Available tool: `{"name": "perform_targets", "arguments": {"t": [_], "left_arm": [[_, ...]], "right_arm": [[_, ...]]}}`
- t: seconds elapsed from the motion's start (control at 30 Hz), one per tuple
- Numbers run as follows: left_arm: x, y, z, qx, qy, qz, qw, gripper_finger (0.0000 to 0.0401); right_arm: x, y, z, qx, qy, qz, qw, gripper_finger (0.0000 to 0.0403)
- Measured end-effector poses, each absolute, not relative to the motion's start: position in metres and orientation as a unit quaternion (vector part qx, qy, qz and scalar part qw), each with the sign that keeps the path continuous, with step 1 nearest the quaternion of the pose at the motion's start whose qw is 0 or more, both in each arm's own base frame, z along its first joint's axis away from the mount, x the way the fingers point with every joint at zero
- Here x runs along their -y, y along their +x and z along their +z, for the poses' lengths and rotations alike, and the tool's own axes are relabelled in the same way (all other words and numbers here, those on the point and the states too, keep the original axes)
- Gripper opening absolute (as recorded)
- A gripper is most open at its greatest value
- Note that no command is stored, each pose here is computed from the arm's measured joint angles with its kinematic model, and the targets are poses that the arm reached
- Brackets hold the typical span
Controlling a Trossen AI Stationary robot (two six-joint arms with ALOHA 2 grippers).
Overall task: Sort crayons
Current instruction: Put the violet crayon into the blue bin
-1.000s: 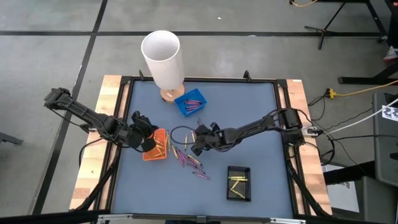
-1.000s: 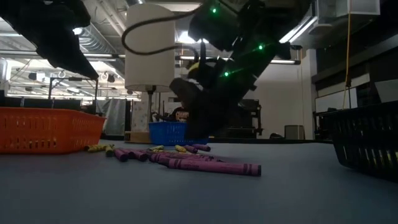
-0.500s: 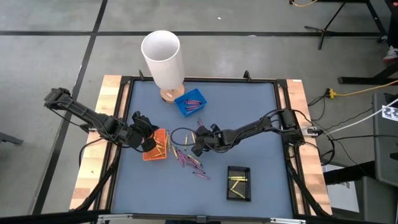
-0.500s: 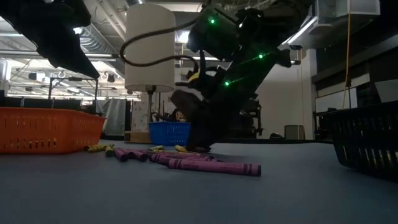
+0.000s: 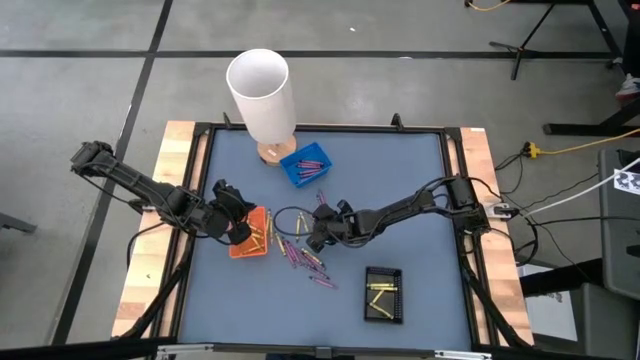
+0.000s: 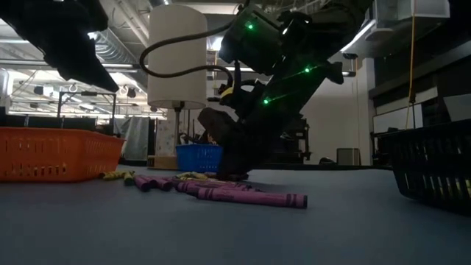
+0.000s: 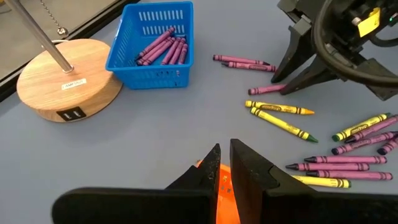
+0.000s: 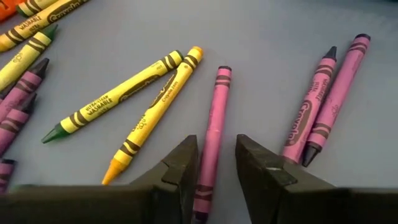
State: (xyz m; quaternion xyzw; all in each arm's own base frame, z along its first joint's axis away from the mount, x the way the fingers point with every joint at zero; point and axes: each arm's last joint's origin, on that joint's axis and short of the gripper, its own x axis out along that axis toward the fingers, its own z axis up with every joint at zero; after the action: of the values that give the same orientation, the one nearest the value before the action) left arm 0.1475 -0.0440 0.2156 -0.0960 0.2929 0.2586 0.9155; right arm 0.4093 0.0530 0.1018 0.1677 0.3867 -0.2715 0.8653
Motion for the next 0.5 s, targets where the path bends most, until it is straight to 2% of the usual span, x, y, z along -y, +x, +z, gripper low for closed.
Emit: {"name": "perform_targets", "arguments": {"t": [0.33,0.5], "left_arm": [[0.0443,0.1482,0.2163,-0.289,-0.099,0.257,0.917,0.0022],[0.0444,0.1482,0.2162,-0.290,-0.100,0.256,0.917,0.0022]], "right_arm": [[-0.0527,0.4094,0.1008,-0.387,0.167,-0.271,0.865,0.0015],[-0.0527,0.4092,0.1040,-0.389,0.158,-0.263,0.868,0.0013]]}}
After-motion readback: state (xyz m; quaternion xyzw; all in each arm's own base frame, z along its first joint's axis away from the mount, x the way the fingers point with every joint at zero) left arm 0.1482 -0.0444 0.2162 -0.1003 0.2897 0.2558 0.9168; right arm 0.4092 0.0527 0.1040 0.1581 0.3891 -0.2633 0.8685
